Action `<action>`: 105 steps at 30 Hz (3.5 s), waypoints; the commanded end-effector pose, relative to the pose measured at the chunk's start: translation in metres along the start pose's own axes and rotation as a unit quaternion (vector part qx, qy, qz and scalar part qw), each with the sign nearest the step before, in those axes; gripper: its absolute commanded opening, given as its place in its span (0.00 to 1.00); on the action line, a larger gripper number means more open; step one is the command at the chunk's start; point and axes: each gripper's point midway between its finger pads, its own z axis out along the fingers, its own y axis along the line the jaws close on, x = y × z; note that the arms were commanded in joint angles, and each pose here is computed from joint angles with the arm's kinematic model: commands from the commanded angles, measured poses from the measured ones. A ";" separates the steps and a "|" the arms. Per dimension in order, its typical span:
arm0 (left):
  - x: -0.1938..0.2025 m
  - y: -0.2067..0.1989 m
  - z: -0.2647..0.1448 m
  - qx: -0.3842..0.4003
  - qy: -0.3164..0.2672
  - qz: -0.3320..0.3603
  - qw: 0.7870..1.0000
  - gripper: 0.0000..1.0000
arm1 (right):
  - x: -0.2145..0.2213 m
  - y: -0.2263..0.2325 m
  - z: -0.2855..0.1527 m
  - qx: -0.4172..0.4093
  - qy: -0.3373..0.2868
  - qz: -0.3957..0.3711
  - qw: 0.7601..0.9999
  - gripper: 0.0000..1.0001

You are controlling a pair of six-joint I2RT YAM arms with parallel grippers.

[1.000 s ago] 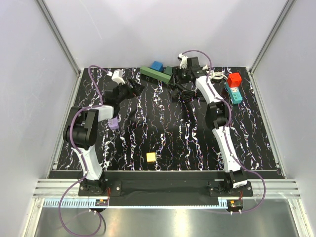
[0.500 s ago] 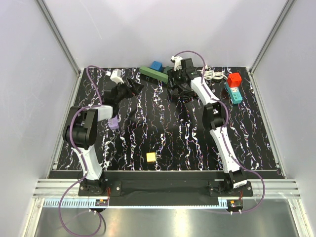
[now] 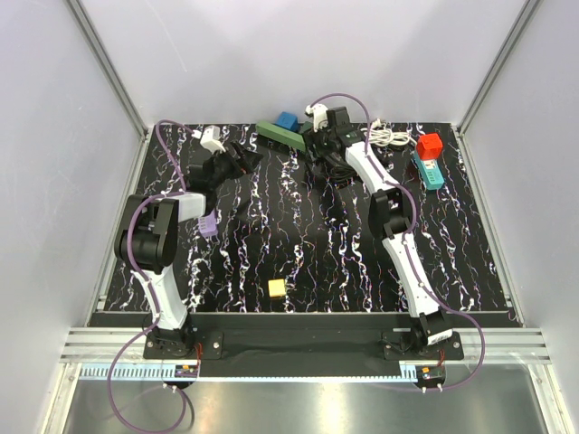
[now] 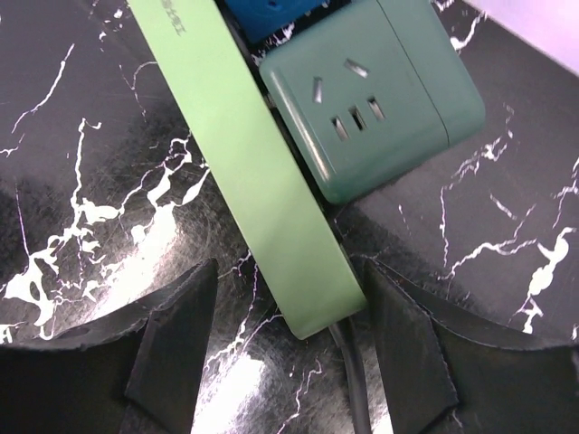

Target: Pull the plug off the socket

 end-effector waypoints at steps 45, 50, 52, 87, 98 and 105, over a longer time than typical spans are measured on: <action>-0.022 0.004 0.038 0.081 0.017 -0.077 0.994 0.25 | 0.100 0.075 -0.124 0.282 0.086 -0.336 0.895 0.00; -0.019 -0.001 0.059 0.104 0.021 -0.097 0.990 0.22 | 0.106 0.085 -0.134 0.286 0.072 -0.360 0.885 0.00; -0.015 -0.009 0.066 0.114 0.027 -0.103 0.988 0.20 | 0.112 0.090 -0.136 0.279 0.073 -0.364 0.886 0.00; 0.099 0.022 0.103 0.013 0.160 -0.205 0.966 0.08 | 0.123 0.120 -0.158 0.273 0.090 -0.321 0.902 0.37; 0.102 0.019 0.093 0.017 0.155 -0.201 0.967 0.07 | 0.086 0.132 -0.212 0.265 0.071 -0.145 0.951 1.00; 0.102 0.015 0.090 0.025 0.155 -0.201 0.967 0.07 | 0.058 0.116 -0.256 0.228 0.068 0.015 0.971 1.00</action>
